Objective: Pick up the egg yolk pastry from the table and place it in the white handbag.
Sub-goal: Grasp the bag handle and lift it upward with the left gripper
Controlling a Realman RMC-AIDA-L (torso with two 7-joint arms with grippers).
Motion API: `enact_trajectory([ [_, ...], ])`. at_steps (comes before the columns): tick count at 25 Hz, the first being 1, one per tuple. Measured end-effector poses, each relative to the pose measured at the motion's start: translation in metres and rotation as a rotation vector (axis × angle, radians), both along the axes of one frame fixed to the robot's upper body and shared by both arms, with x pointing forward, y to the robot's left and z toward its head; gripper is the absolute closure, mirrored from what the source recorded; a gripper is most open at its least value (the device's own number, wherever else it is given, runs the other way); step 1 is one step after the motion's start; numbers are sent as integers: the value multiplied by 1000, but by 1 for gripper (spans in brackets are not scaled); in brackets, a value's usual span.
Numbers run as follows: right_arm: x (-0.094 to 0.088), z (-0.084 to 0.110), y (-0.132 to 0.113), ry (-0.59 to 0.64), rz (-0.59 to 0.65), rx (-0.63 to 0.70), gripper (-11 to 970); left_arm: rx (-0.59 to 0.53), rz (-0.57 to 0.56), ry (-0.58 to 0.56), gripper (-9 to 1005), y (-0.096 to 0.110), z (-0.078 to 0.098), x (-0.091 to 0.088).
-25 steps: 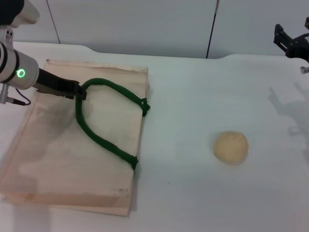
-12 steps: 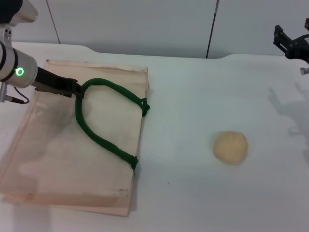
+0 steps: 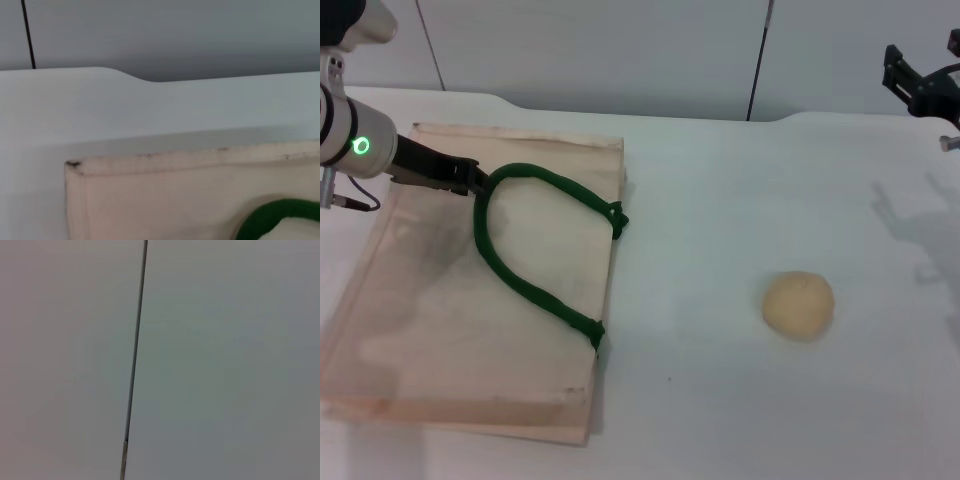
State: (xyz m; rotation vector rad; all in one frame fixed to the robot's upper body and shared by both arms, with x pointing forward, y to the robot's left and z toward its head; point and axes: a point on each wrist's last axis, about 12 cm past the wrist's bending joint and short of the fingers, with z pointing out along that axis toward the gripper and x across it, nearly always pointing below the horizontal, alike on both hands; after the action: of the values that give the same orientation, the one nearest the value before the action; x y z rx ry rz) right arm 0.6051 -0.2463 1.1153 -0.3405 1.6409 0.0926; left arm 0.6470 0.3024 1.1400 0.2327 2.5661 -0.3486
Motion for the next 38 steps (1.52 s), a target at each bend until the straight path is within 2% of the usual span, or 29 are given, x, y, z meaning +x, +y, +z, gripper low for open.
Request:
enact_trajectory([
  [7,-1,1,3,-8,11,1,190,6,1,-8,740,-1,-1,2],
  [19,-3,4,2,-17,9,-3,190,10,-44,-22,756,-18,-8,8],
  [25,-4,4,2,-15,7,-2,191,15,-49,-22,764,-19,-9,8],
  [38,-4,-3,-2,11,-4,-16,191,29,-90,-36,864,-17,-8,6],
])
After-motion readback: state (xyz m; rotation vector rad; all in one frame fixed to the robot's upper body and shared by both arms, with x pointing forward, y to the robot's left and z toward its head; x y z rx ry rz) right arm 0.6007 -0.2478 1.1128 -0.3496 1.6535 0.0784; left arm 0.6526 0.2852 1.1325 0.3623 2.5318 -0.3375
